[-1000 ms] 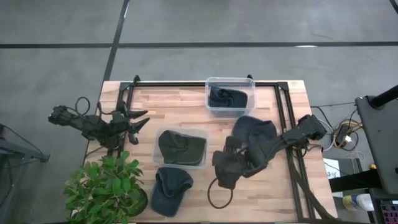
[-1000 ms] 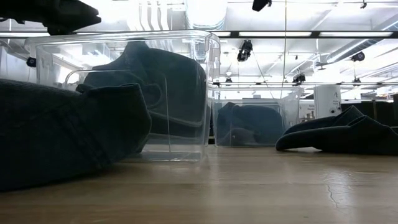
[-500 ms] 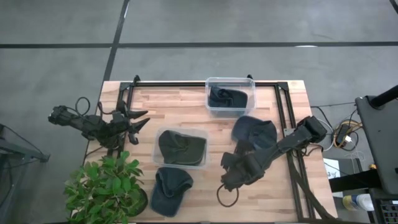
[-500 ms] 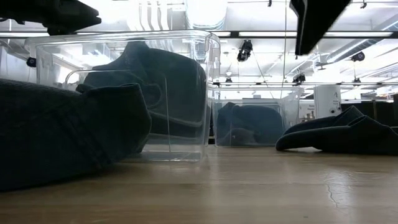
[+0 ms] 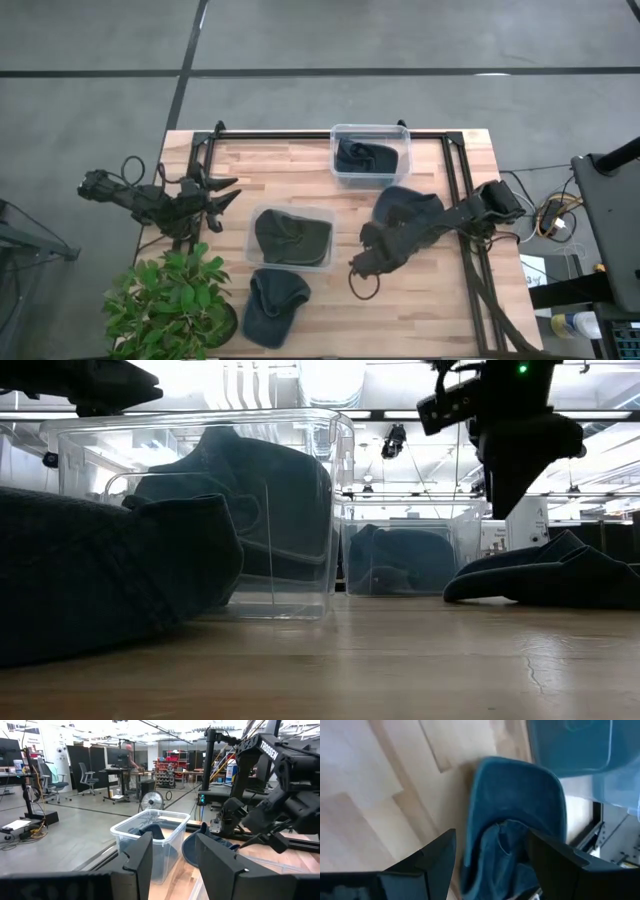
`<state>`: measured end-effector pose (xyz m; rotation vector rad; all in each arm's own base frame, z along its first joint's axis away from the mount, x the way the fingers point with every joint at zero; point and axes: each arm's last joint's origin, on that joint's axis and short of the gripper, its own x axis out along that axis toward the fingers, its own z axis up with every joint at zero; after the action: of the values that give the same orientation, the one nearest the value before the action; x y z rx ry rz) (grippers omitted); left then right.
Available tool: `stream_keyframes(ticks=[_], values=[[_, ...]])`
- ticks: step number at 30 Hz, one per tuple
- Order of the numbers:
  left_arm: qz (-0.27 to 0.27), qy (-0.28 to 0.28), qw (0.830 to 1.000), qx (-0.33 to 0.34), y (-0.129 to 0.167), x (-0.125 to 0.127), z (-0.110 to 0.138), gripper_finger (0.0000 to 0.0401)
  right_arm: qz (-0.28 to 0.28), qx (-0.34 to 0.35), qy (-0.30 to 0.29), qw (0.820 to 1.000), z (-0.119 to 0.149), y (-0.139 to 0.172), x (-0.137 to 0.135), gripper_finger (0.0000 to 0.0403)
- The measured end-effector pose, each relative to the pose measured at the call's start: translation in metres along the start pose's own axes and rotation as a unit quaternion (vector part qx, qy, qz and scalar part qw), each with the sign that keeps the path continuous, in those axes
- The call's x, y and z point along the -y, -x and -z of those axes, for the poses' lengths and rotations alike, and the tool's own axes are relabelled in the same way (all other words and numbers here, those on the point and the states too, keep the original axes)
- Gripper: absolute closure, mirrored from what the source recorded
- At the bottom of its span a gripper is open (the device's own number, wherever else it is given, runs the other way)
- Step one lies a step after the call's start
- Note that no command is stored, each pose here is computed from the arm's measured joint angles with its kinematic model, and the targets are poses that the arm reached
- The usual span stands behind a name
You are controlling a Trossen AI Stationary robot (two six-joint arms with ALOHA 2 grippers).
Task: Pick & Place hat
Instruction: Put the top blue cap into the top transparent bin
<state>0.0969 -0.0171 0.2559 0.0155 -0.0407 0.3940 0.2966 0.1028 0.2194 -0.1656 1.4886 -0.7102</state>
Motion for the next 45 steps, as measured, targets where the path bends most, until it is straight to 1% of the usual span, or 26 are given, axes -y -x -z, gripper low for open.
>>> stream_keyframes(ticks=[4,7,12,17,22,29,32,34,40,43,45], values=[[0.0,0.001,1.0,-0.002,0.0,0.0,0.001,0.0259,0.006,-0.01,0.0,1.0,0.001,-0.005,0.002,0.017],[0.0,0.014,1.0,-0.007,0.0,0.0,0.002,0.0259,0.011,-0.014,-0.002,1.0,-0.001,-0.009,0.004,0.017],[0.0,0.016,1.0,-0.012,0.0,0.0,0.003,0.0259,0.031,-0.004,0.0,1.0,-0.007,-0.014,0.011,0.017],[0.0,0.031,0.999,-0.012,0.0,0.0,0.003,0.0259,0.028,-0.01,-0.001,1.0,-0.014,-0.018,0.018,0.017],[0.0,0.048,0.999,-0.012,0.0,0.0,0.003,0.0259,0.026,-0.022,0.017,0.999,-0.02,-0.024,0.028,0.017],[-0.003,0.052,0.999,-0.009,0.0,0.0,0.002,0.0259,0.013,-0.034,0.015,0.999,-0.027,-0.026,0.06,0.017],[-0.004,0.057,0.998,-0.009,0.0,0.0,0.002,0.0259,0.002,-0.035,-0.007,0.999,-0.029,-0.025,0.079,0.017],[-0.004,0.061,0.998,-0.009,0.0,0.0,0.002,0.0259,-0.017,-0.037,-0.026,0.999,-0.028,-0.022,0.094,0.017],[0.01,0.059,0.998,-0.012,0.0,0.001,0.003,0.0259,-0.108,-0.052,-0.088,0.989,-0.02,-0.014,0.138,0.017],[0.011,0.058,0.998,-0.012,0.0,0.001,0.003,0.0259,-0.136,-0.052,-0.114,0.983,-0.013,-0.01,0.155,0.017],[0.011,0.059,0.998,-0.012,0.0,0.001,0.003,0.0259,-0.139,-0.046,-0.131,0.98,-0.008,-0.009,0.165,0.017]])
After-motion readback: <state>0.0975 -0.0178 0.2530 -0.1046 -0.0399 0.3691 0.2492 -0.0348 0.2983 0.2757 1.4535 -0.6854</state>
